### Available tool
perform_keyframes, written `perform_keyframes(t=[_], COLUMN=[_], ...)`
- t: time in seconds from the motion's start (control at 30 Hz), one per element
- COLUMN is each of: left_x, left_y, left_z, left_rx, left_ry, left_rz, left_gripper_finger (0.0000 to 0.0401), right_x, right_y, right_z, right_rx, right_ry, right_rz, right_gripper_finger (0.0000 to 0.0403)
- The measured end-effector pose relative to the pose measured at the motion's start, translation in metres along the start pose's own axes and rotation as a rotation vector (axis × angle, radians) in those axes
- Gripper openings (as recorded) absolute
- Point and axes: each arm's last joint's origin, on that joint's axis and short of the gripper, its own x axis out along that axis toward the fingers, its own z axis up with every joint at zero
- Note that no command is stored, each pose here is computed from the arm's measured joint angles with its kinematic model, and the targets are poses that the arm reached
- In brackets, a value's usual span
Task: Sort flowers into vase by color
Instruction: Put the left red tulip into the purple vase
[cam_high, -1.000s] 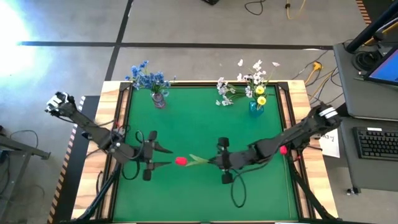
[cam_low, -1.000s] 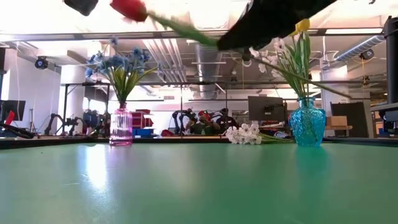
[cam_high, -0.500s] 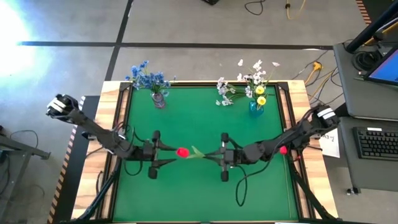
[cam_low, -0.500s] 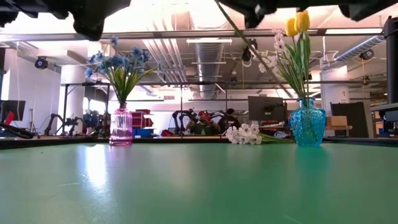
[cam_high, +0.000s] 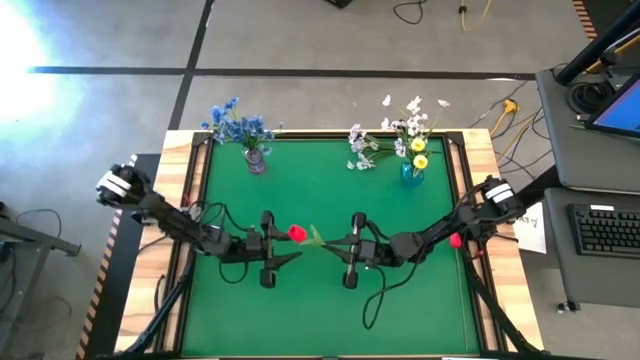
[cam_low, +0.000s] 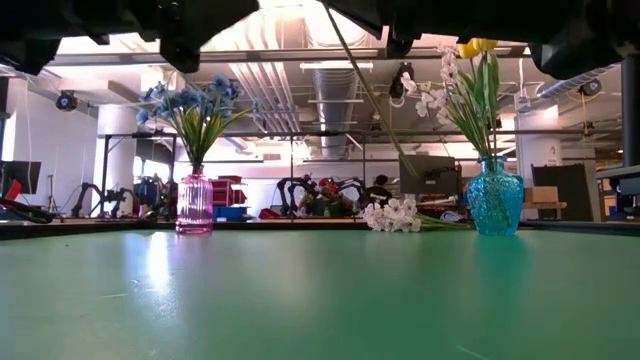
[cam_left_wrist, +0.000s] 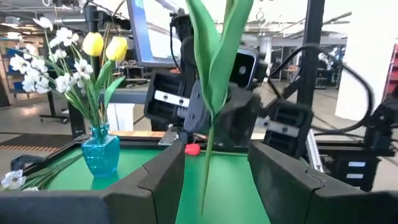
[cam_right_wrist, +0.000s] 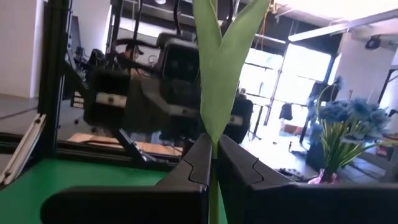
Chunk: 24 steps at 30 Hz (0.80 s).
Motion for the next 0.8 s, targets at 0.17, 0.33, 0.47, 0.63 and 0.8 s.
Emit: perform_keyframes(t=[0.17,0.33,0.47,0.63,0.8], left_x=[0.017,0.032,0.038,0.041,0.046], left_y=[-0.006,-0.007,-0.001,0.003,0.001], left_z=[-0.001,0.005,0.008,0.008,0.007], left_rx=[0.000,0.019,0.000,0.007,0.028], left_ry=[-0.018,-0.057,-0.067,-0.077,-0.039], left_rz=[0.011,0.037,0.060,-0.034,-0.091], left_gripper_finger=[0.0172,0.0172,0.0172,0.0171,0.0171], right_x=[0.001,0.001,0.001,0.001,0.002], right_y=[0.000,0.000,0.001,0.000,-0.003], right_z=[-0.002,-0.001,-0.001,-0.002,-0.003], right_rx=[-0.008,-0.016,-0.022,-0.042,-0.052], right_ry=[0.002,-0.012,-0.017,-0.015,-0.012], right_rz=[-0.002,0.035,0.047,0.044,0.036], right_gripper_finger=[0.0012,0.0012,0.0012,0.0012,0.0012])
